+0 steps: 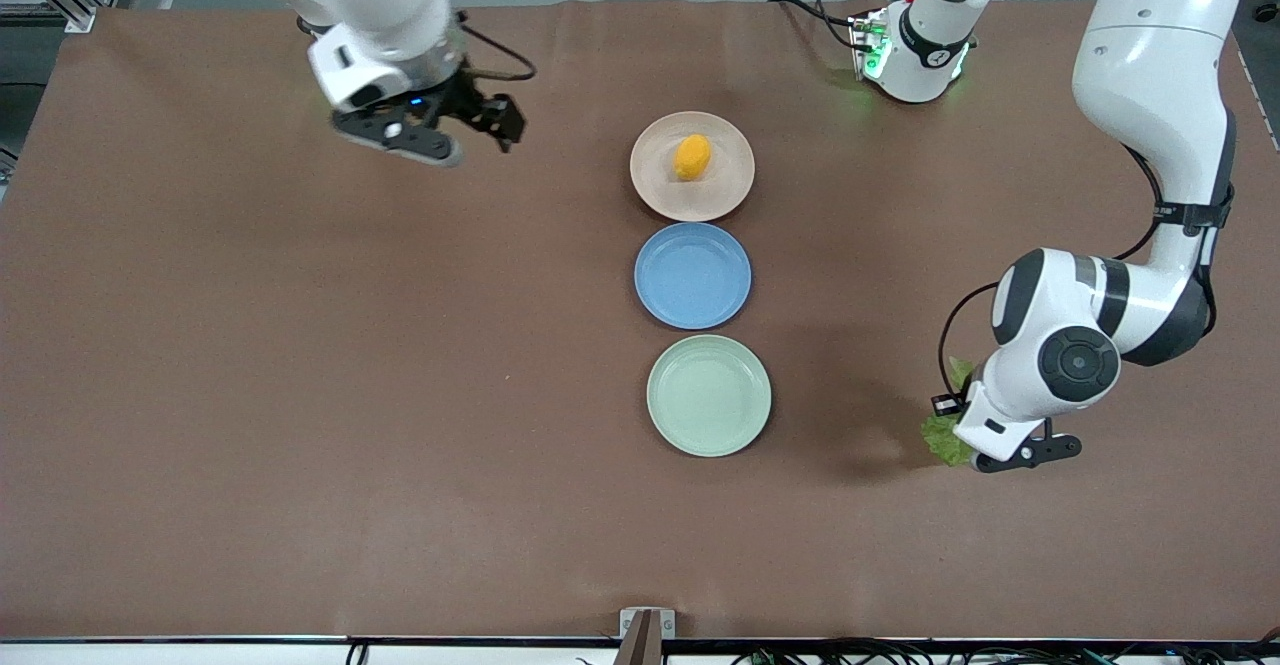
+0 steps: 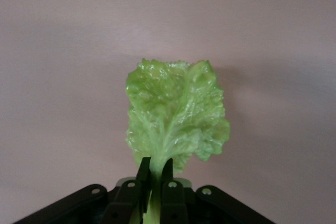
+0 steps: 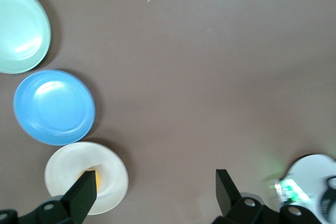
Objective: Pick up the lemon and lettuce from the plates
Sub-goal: 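Carry the lettuce with the left gripper while the right gripper reaches the lemon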
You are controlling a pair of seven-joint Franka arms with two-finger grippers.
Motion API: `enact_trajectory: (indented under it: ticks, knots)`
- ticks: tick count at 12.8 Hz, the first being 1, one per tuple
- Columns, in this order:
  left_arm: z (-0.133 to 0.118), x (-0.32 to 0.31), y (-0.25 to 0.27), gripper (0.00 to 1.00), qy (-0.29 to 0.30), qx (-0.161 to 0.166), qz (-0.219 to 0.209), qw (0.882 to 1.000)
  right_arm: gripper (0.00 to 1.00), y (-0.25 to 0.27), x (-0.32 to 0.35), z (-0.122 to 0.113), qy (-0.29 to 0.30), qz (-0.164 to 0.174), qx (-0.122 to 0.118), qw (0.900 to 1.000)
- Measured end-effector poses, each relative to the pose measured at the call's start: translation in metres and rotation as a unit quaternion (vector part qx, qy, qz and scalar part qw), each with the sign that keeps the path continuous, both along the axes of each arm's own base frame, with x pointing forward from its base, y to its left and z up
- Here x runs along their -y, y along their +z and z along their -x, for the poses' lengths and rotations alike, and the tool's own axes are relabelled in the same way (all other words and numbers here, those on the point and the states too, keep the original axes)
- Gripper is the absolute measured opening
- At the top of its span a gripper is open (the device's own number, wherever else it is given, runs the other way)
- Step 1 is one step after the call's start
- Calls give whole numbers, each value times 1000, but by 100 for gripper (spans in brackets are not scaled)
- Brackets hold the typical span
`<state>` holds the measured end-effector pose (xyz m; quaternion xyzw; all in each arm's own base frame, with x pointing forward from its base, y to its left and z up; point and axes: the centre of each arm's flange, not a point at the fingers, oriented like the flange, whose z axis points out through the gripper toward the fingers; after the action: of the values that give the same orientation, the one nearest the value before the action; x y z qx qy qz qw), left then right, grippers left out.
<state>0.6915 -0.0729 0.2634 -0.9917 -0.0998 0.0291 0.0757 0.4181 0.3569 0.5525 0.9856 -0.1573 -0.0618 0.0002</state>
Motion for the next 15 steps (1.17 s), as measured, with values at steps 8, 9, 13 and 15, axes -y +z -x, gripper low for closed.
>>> enact_trajectory:
  ticks: [8, 9, 13, 15]
  knots:
    - [-15, -36, -1, 84, 19, 62, 17, 998, 100, -119, -159, 123, -39, -22, 37, 998]
    - [-19, -34, 25, 96, 18, 78, 16, 997, 100, -141, -178, 139, -50, -22, 42, 998]
    - [-14, -27, 132, 100, 5, 115, -1, 993, 100, -227, -233, 199, -64, -26, 74, 995]
    - [-7, -37, 184, 100, -25, 87, -21, 996, 100, -260, -240, 208, -59, -10, 75, 995]
